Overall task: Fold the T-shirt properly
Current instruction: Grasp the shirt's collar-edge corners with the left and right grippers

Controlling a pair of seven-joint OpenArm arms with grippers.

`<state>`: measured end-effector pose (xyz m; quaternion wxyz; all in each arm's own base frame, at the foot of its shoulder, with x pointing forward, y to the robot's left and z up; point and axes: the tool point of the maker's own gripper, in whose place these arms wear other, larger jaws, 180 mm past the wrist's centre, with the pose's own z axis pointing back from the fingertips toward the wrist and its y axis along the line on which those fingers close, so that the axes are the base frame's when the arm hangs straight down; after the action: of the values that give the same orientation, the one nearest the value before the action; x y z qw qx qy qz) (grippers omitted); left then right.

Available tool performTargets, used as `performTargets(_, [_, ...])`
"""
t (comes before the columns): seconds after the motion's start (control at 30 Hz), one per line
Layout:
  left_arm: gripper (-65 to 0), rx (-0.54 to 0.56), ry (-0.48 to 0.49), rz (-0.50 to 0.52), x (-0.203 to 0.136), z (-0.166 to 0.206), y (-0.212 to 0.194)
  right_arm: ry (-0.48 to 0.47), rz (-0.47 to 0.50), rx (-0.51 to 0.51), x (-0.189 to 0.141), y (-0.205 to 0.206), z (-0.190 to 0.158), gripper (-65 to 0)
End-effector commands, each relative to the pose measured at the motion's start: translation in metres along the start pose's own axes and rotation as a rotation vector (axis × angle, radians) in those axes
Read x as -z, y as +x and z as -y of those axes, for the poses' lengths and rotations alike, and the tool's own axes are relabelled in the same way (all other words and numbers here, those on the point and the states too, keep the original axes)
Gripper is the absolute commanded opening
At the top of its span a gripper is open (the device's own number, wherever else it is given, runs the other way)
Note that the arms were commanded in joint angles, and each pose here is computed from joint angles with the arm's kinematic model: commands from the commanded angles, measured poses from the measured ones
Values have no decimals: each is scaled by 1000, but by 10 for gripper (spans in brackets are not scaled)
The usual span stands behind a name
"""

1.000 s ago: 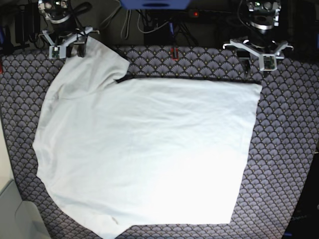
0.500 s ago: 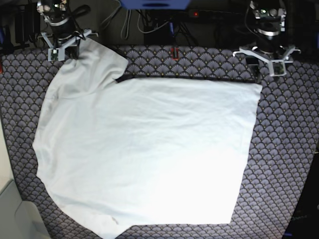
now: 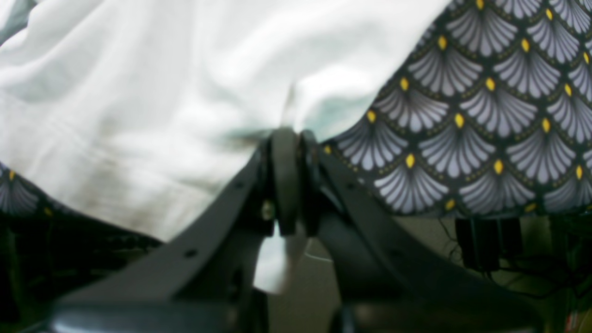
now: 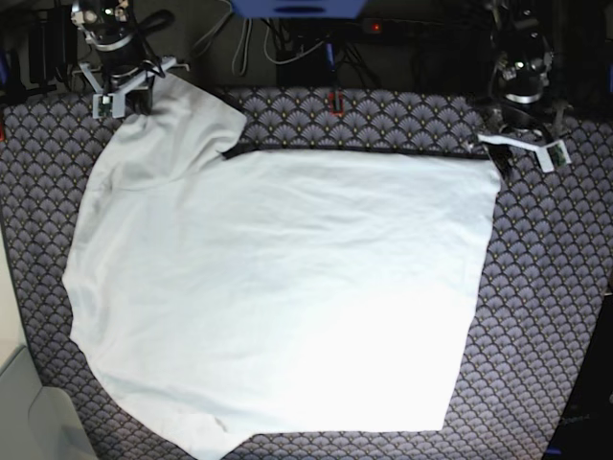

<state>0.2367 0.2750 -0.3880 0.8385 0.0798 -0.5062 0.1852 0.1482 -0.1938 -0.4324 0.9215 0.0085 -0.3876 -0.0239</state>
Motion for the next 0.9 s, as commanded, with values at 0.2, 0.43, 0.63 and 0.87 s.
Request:
performTargets(0.2, [-247, -35, -2, -3, 20, 5, -4, 12, -31, -14, -2, -7, -1, -650])
performTargets(0.43, [-248, -20, -65, -60, 25, 31, -25, 12, -33, -14, -2, -7, -1, -650])
performTargets(0.63, [-253, -23, -85, -73, 23, 41, -31, 12, -33, -14, -2, -7, -1, -650])
performTargets(0.87, [-579, -20, -78, -74, 23, 37, -31, 28, -29, -21, -2, -6, -5, -650])
